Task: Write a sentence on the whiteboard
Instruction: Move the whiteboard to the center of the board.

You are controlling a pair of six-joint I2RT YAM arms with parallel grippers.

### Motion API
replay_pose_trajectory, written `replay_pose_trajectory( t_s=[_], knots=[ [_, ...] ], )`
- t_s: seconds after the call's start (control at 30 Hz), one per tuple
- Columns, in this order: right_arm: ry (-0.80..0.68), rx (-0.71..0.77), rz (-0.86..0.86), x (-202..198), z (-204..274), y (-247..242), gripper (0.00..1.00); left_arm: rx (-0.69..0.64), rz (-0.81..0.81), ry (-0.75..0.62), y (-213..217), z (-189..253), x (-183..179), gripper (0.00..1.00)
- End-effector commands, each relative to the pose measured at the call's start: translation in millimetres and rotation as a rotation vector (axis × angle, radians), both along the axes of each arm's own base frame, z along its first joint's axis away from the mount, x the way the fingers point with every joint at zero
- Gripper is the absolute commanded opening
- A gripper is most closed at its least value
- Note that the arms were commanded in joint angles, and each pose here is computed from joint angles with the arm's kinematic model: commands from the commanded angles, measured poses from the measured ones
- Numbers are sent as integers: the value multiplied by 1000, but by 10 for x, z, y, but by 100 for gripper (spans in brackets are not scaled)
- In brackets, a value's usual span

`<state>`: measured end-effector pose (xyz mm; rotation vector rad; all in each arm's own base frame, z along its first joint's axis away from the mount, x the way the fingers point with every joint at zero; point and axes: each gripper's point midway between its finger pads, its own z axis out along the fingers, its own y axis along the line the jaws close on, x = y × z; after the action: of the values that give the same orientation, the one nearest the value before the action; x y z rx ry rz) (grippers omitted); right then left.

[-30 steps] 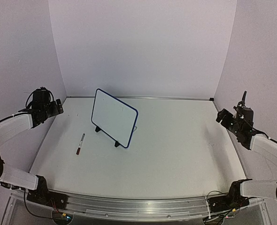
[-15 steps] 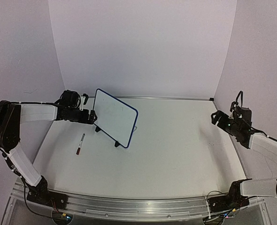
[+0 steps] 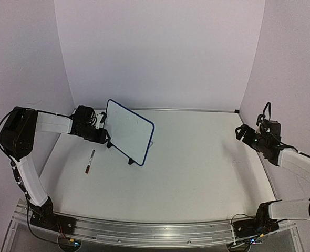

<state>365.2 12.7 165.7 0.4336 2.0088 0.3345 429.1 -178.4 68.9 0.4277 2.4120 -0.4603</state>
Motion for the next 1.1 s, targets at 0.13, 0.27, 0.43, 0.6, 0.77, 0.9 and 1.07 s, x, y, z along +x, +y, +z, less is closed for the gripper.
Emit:
replay_pose_trajectory(
  t_s=[0.13,0.27,0.43,0.6,0.77,0.9,1.07],
  knots=[
    [-35,26,11,65,67,43,98,-24,-8,4,-60,-13,83,39],
    [-36,26,6,64,68,36,98,-32,-18,15,-84,-71,78,34],
    [-38,26,10,75,78,42,98,-15,-26,23,-110,-104,122,29],
    [-40,28,10,86,82,45,98,-16,-36,18,-151,-107,138,29],
    [-37,29,13,97,67,49,98,-15,-62,41,-218,-159,129,24],
    [-41,25,16,98,81,50,98,-23,-77,34,-278,-115,104,21],
    [-43,23,13,101,91,44,98,-36,-86,52,-354,-167,4,19]
  ],
)
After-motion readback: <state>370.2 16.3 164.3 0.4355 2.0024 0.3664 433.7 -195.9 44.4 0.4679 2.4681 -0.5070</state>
